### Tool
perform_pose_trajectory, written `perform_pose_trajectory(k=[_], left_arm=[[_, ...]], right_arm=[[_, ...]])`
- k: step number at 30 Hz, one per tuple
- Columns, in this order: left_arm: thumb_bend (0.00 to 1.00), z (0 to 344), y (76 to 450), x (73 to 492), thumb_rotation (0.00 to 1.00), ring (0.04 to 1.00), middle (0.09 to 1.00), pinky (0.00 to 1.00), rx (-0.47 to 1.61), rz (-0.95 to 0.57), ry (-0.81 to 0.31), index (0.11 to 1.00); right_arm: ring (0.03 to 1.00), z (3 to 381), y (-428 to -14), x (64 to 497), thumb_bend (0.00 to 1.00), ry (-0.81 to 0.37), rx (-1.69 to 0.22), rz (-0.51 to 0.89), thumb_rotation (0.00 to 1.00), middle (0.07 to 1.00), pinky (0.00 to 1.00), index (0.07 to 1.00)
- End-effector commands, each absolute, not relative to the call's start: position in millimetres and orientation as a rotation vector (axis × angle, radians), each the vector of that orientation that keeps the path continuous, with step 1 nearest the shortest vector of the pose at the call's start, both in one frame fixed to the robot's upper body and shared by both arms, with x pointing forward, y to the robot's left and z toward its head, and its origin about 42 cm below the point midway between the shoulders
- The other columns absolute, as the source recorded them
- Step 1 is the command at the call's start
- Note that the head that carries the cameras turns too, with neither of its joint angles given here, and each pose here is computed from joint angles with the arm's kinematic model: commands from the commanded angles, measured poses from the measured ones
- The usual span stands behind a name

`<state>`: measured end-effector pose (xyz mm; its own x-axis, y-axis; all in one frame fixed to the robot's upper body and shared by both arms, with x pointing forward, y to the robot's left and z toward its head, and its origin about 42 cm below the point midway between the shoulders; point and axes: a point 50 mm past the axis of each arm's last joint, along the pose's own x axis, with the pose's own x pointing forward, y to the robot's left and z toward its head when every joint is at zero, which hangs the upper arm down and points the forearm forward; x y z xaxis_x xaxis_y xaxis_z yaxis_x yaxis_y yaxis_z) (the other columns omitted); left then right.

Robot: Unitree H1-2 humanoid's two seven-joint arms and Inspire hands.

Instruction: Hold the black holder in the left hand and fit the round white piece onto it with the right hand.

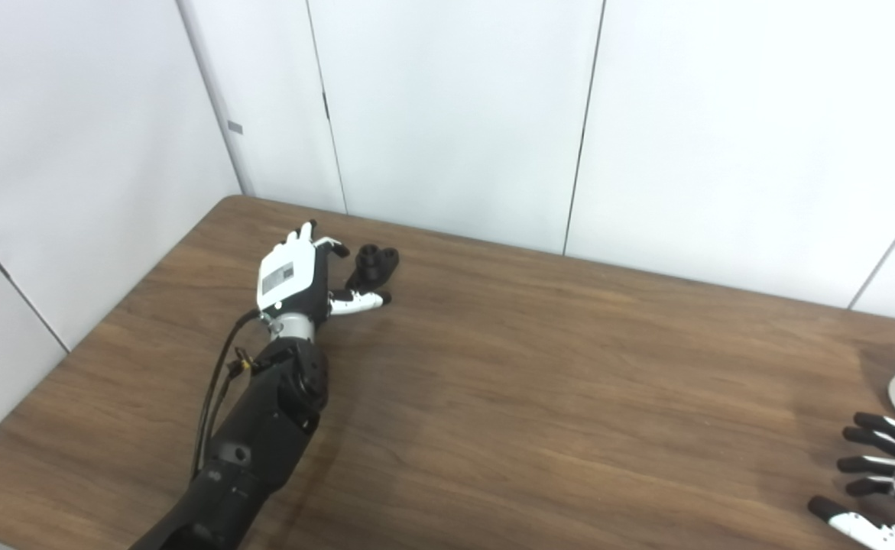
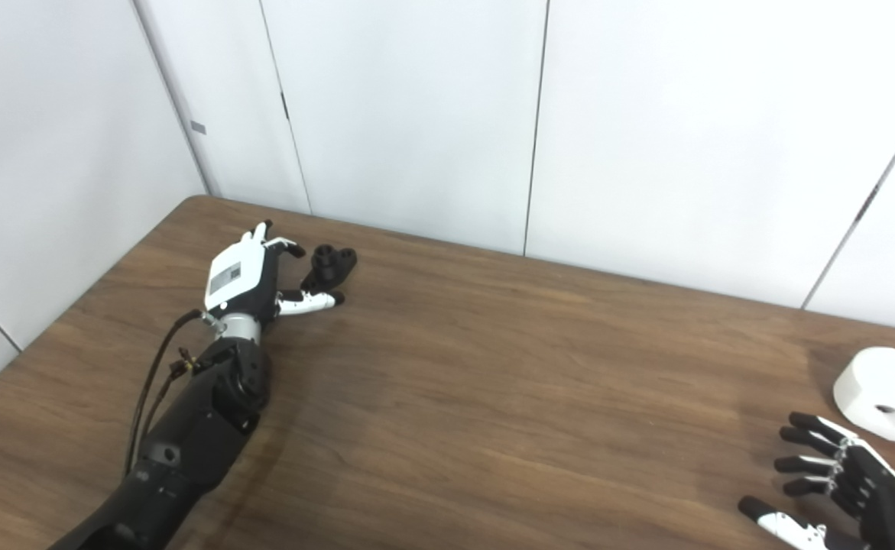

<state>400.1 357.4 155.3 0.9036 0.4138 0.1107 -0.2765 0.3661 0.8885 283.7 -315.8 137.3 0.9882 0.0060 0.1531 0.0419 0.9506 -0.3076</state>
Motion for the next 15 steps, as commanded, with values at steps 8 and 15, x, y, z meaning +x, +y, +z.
perform_pose_trajectory(k=[8, 15], left_arm=[[0.99, 168.0, 363.4, 420.7, 0.33, 1.000, 1.000, 1.00, 1.207, 0.505, 0.113, 0.713], [0.96, 164.2, 364.1, 420.8, 0.32, 1.000, 1.000, 1.00, 1.222, 0.503, 0.132, 0.725]], right_arm=[[0.596, 157.2, -321.9, 285.0, 0.72, -0.241, -0.316, 0.010, 0.08, 0.716, 0.48, 0.740], [0.593, 157.3, -324.1, 284.2, 0.72, -0.250, -0.307, 0.034, 0.08, 0.719, 0.48, 0.736]])
